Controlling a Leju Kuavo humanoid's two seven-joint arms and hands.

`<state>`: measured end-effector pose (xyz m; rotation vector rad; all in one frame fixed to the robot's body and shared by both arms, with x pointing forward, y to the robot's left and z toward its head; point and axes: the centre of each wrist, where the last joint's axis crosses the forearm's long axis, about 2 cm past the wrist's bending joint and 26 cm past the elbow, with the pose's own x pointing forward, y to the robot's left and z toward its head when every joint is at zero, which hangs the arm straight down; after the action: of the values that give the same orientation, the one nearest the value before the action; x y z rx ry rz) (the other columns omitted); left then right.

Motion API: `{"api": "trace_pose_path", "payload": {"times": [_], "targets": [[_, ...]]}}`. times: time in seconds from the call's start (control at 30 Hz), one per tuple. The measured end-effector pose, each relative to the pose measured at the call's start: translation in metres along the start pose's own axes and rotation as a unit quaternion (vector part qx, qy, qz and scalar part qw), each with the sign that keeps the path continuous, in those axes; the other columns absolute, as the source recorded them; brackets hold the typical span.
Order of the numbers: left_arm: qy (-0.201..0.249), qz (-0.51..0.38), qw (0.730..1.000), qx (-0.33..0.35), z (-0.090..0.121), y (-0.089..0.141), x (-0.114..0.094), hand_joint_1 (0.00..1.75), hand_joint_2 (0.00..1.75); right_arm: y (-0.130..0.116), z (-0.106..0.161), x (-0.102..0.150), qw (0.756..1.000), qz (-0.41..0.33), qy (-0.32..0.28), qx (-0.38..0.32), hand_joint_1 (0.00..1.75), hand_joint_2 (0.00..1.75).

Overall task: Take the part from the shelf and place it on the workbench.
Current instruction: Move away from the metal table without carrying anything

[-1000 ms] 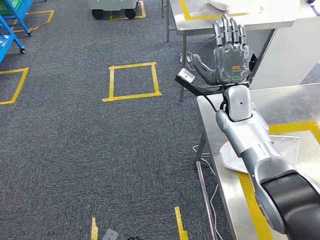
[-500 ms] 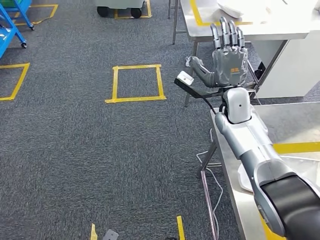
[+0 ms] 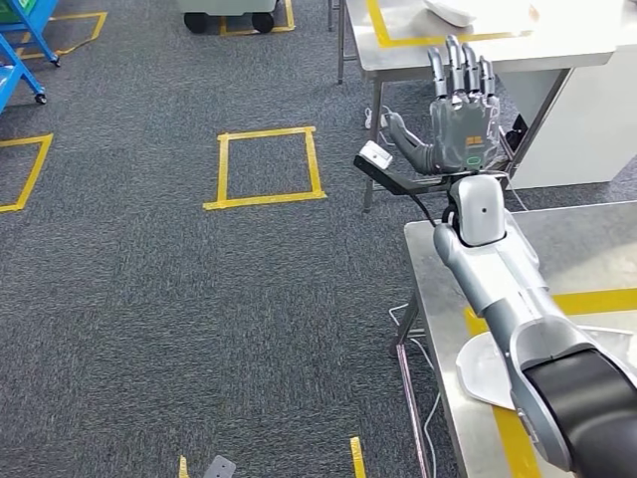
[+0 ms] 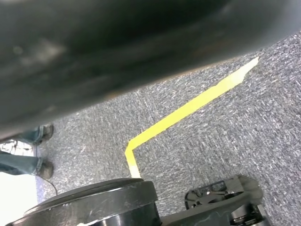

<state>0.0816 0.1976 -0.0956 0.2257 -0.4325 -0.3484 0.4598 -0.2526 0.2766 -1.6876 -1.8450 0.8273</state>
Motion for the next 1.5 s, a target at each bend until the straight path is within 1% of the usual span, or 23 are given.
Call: {"api": "trace_pose_path", "payload": {"times": [0.33, 0.9, 1.03, 1.5], "targets": [[-0.006, -0.002, 1.000, -0.001, 0.0002, -0.0010, 0.0016, 0.00, 0.00, -0.0011, -0.0016, -0.0005, 1.000, -0.007, -0.001, -0.003, 0.00, 0.00], [-0.008, -0.008, 1.000, -0.002, 0.0001, -0.0018, 0.0048, 0.00, 0.00, -0.0052, -0.0065, -0.0020, 0.999, 0.024, -0.001, -0.022, 0.00, 0.00], [-0.008, -0.007, 1.000, -0.002, 0.0004, -0.0023, 0.0043, 0.00, 0.00, -0.0020, -0.0011, -0.0019, 0.999, 0.027, -0.002, -0.016, 0.00, 0.00], [-0.009, -0.007, 1.000, -0.001, -0.0007, -0.0004, 0.0061, 0.00, 0.00, -0.0026, -0.0015, -0.0035, 0.999, 0.038, -0.007, -0.019, 0.00, 0.00]]}}
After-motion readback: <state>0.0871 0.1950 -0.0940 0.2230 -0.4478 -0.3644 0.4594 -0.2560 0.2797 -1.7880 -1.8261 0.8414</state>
